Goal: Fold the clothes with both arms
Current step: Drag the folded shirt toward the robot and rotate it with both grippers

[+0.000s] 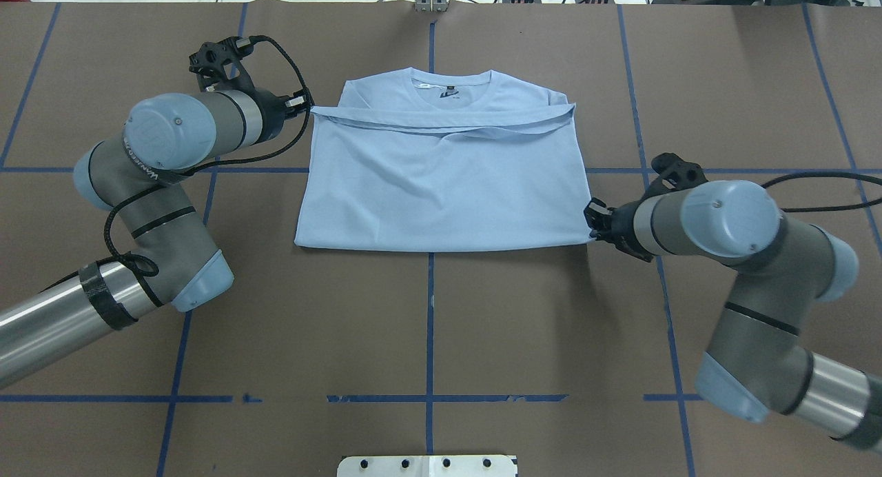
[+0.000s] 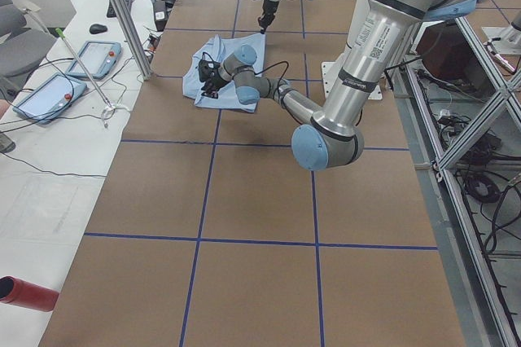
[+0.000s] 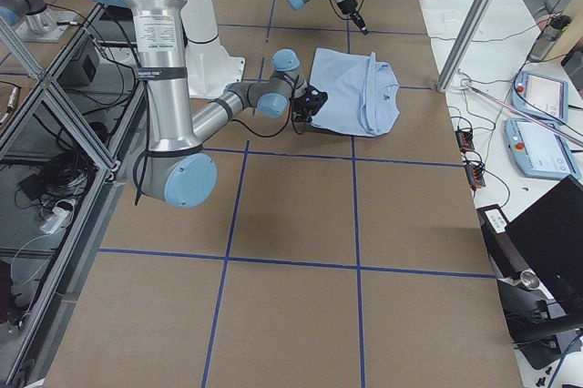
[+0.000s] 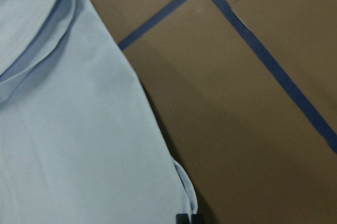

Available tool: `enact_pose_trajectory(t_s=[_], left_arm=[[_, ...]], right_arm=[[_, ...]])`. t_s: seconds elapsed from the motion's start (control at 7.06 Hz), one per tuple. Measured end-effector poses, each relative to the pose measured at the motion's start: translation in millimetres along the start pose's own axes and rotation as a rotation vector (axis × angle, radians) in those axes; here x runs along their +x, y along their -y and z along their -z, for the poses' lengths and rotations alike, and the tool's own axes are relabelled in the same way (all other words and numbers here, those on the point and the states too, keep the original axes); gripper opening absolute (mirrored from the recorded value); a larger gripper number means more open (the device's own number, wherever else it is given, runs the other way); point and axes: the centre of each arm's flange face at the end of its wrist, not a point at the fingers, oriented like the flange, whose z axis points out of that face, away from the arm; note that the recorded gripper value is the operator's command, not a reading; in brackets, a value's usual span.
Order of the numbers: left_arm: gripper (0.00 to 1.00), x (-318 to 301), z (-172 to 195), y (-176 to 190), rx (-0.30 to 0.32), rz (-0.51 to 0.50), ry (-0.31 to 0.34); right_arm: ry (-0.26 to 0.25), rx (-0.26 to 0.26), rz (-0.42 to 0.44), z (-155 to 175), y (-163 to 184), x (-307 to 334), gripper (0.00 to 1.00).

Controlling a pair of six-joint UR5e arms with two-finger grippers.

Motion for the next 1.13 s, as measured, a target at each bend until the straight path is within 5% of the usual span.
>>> enact_pose_trajectory(t_s=[0.14,0.28,0.43,0.57,0.85,1.13], left_arm=[[0.32,3.2,2.6,-0.7,-0.002,0.003,-0.008],[0.32,6.5,5.7,-1.2,-0.006,0.004,-0.016],[0.32,7.8,7.0,-1.9,-0.010,0.004,-0.020],[0.34,10.5,9.7,-2.8,-0.015,0.004,-0.027],[0.38,28.9,35.6,-38.5,-0.098,0.071,-0.070],[0.51,58.5,91.5,-111.4,-0.235,0.159,-0.038]], right_arm=[[-0.009,-0.127,-0.001,42.2,-29.9,22.8,0.00],[-0.055,-0.278,-0.011,71.3,-63.5,44.3,0.83],[-0.138,-0.409,0.022,75.0,-105.0,68.9,1.00],[-0.206,-0.464,0.068,62.6,-139.4,89.7,1.00],[-0.194,-0.369,0.105,30.8,-155.4,93.3,1.00],[-0.119,-0.238,0.050,31.6,-110.4,72.1,1.00]])
